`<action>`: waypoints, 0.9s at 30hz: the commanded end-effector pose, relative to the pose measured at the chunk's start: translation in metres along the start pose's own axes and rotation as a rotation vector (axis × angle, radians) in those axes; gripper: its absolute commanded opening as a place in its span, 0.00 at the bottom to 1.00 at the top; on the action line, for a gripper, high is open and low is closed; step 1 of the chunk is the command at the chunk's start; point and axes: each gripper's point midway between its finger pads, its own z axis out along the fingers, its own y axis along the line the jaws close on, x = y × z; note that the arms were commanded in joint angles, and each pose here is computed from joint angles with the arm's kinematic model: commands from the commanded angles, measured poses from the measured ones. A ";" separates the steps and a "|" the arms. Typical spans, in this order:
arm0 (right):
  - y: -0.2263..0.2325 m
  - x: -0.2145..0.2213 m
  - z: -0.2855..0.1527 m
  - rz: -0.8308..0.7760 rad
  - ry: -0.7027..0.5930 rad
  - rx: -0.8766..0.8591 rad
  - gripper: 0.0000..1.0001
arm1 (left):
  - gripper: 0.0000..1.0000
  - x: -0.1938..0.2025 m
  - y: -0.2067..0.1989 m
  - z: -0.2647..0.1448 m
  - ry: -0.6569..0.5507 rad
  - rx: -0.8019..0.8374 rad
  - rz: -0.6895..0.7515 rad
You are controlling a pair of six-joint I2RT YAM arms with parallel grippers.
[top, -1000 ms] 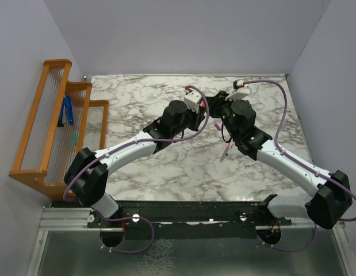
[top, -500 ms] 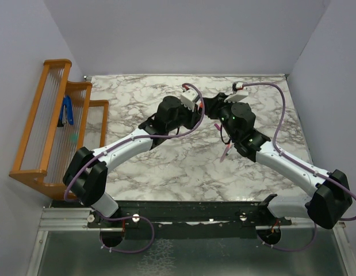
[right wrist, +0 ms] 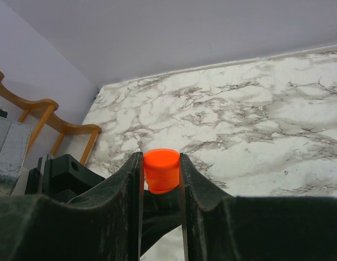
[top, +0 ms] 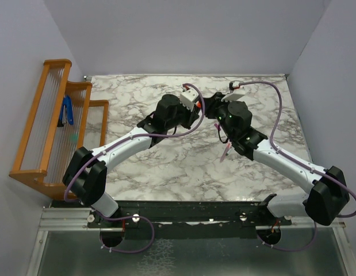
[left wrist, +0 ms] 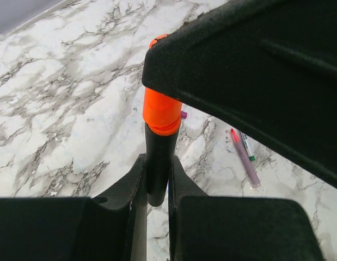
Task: Insert the pens into the pen caps
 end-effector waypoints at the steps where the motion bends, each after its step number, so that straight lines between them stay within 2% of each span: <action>1: -0.004 0.104 -0.031 -0.111 0.383 -0.039 0.01 | 0.00 -0.119 0.080 -0.029 -0.353 -0.328 0.004; 15: -0.004 0.125 -0.035 -0.137 0.457 -0.045 0.00 | 0.00 -0.123 0.085 -0.028 -0.356 -0.353 0.037; 19: -0.006 0.122 -0.036 -0.130 0.443 -0.034 0.01 | 0.00 -0.121 0.083 -0.028 -0.352 -0.343 0.040; 23: -0.016 0.105 -0.035 -0.129 0.375 0.031 0.01 | 0.00 -0.112 0.080 -0.029 -0.335 -0.320 0.042; 25: -0.019 0.089 -0.036 -0.152 0.330 0.051 0.08 | 0.00 -0.107 0.078 -0.031 -0.328 -0.282 0.034; 27: -0.018 0.072 -0.038 -0.199 0.291 0.032 0.25 | 0.00 -0.101 0.073 -0.034 -0.319 -0.219 0.026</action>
